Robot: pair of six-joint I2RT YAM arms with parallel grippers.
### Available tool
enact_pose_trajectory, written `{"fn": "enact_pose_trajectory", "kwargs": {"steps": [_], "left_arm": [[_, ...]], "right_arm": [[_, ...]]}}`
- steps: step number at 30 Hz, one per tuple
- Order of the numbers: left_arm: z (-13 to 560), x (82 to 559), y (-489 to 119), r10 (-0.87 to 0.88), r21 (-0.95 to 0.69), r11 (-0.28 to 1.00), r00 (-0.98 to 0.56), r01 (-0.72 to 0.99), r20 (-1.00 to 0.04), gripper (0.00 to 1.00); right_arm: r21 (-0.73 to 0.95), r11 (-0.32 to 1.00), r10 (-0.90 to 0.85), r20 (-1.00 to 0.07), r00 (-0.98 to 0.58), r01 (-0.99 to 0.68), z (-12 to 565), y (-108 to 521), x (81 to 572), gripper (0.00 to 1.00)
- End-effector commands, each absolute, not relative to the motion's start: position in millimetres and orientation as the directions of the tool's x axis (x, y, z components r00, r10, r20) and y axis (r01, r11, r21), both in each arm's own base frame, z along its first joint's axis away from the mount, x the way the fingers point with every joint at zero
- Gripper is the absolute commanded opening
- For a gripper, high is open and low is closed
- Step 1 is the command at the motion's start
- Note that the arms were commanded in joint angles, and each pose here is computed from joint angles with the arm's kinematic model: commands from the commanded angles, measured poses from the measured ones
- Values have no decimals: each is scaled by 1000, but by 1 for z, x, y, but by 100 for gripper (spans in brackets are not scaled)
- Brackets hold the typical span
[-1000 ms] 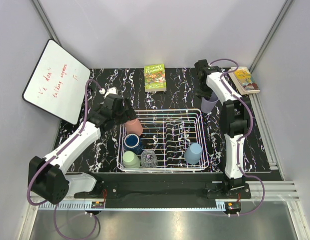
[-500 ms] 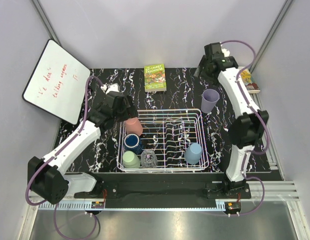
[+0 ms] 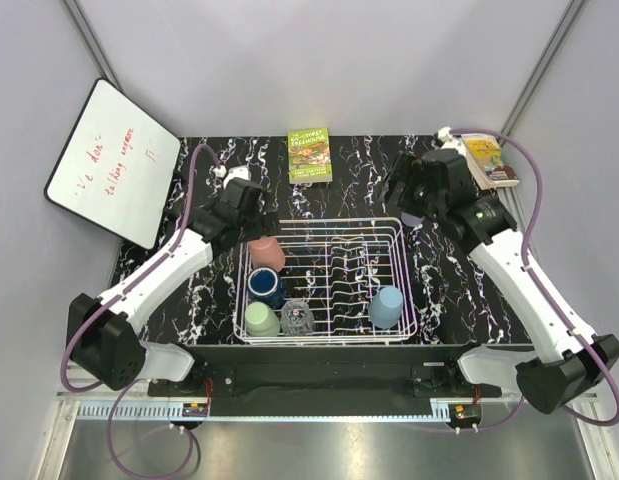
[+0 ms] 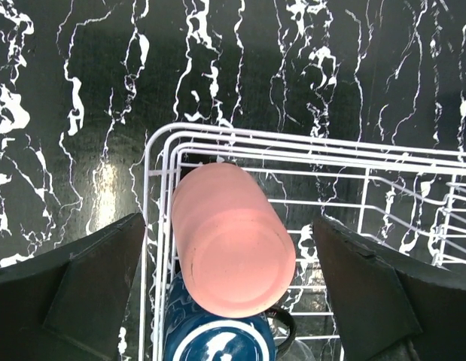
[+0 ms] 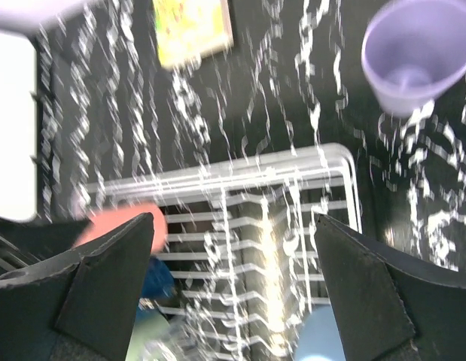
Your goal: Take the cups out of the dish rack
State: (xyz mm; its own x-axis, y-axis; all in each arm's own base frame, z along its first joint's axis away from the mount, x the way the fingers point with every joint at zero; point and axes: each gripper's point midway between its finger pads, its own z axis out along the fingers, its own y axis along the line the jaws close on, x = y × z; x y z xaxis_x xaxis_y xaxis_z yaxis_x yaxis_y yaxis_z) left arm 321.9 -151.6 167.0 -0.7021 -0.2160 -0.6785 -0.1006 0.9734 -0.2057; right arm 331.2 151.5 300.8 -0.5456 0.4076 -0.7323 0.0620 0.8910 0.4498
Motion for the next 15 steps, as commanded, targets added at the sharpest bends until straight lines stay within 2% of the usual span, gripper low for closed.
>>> {"fn": "enact_pose_trajectory", "kwargs": {"steps": [1, 12, 15], "left_arm": [[171, 324, -150, -210, -187, 976, -684, -109, -699, 99], [146, 316, -175, -161, -154, 985, -729, -77, -666, 98], [142, 315, -176, -154, -143, 987, -732, -78, -663, 90]], "right_arm": [[473, 881, 407, -736, -541, 19, 295, 162, 313, 96], [520, 854, 407, -687, -603, -16, 250, 168, 279, 94], [531, 847, 414, -693, -590, -29, 254, 166, 275, 94]]}}
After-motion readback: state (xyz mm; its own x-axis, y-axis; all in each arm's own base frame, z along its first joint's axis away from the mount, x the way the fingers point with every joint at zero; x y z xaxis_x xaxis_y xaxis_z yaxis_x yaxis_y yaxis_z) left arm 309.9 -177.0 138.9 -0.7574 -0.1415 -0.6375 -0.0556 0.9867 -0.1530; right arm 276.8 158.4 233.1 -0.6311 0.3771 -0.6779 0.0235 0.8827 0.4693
